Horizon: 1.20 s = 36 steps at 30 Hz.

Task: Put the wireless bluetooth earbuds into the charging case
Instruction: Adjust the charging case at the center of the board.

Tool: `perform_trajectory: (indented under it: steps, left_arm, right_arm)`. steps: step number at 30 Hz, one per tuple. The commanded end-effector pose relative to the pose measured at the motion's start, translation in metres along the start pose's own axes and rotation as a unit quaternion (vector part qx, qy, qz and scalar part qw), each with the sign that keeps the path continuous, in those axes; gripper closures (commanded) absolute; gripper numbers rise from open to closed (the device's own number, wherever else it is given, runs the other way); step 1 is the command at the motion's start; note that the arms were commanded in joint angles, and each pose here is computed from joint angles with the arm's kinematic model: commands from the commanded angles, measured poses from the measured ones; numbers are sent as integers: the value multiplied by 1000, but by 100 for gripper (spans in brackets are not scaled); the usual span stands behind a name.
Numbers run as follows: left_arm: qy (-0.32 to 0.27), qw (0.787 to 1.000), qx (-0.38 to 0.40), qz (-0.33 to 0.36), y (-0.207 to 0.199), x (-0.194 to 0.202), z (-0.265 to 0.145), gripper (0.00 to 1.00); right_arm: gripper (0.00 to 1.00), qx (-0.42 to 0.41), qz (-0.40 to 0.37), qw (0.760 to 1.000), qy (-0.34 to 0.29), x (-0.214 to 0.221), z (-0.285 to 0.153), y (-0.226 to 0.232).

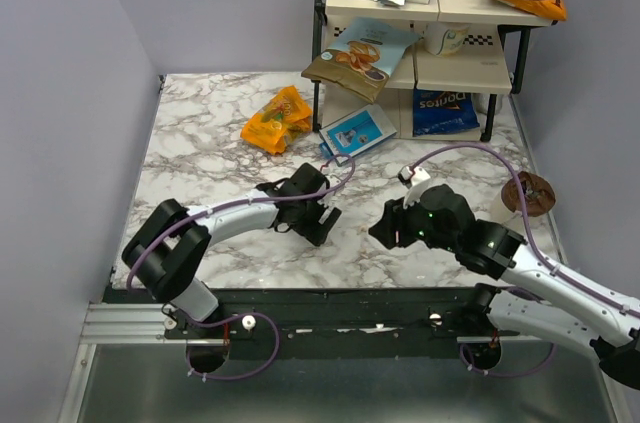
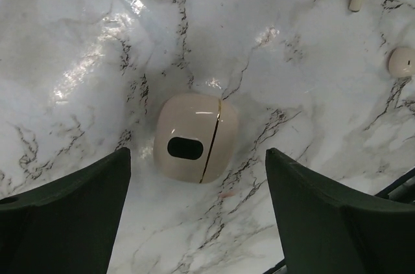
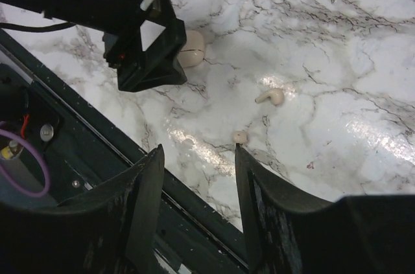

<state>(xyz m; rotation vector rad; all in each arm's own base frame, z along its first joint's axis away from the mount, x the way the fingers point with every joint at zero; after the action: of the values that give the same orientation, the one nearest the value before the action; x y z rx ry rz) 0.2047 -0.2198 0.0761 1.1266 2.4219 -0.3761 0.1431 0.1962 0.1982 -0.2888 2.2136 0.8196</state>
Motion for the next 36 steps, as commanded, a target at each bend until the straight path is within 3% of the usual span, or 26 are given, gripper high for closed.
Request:
perform_trajectory:
  steps: [1, 7, 8, 13, 14, 20, 24, 28, 29, 31, 32, 35, 36]
  left_arm:
    - [9, 999, 19, 37, -1, -10, 9, 14]
    - [29, 998, 19, 45, 2, -16, 20, 30]
    - [29, 999, 19, 40, 2, -18, 20, 39]
    - [23, 999, 23, 15, -2, -17, 21, 53]
    - [24, 999, 21, 11, -3, -15, 20, 61]
    - [-2, 998, -12, -60, -2, -21, 18, 89]
    - [-31, 990, -34, -133, -2, -35, 19, 100]
    - [-46, 974, -81, -205, 1, -45, 23, 92]
    - [-50, 968, -102, -224, 4, -45, 25, 74]
    - [-54, 957, -114, -261, 3, -46, 28, 56]
    - [-57, 953, -124, -269, 5, -49, 29, 41]
    - [-67, 949, -161, -264, 8, -57, 23, 14]
    - [-73, 947, -175, -259, 10, -60, 19, 10]
  right_arm:
    - [44, 4, -10, 1000, 6, 2, -8, -3]
    - [44, 5, -12, 1000, -5, -1, -12, -4]
    - [44, 7, -12, 1000, -6, -2, -12, -4]
    - [44, 14, -13, 1000, -13, -2, -15, -7]
    - [44, 15, -13, 1000, -15, -2, -15, -7]
    - [44, 17, -6, 1000, -20, -4, -15, -7]
    - [44, 15, 1, 1000, -18, -1, -15, -8]
    - [44, 13, 6, 1000, -21, 0, -15, -8]
    - [44, 15, 7, 1000, -22, 0, -15, -9]
    - [44, 15, 7, 1000, -23, 1, -16, -9]
    - [44, 15, 8, 1000, -24, 1, -17, -10]
    - [44, 15, 9, 1000, -23, 3, -17, -11]
    - [44, 15, 9, 1000, -23, 4, -17, -11]
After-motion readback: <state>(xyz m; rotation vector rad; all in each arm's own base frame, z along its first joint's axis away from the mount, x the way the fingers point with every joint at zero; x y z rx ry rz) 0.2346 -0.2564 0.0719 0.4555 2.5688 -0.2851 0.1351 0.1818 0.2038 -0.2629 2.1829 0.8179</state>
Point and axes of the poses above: each gripper's point midway between its finger pads, its own z axis out along the fingers, its own y axis along the line the jaws close on, x = y × z, the point moved 5 cm from there along -z, back along the fingers, and after that the axes turned 10 degrees about z, right-handed, at the moved point
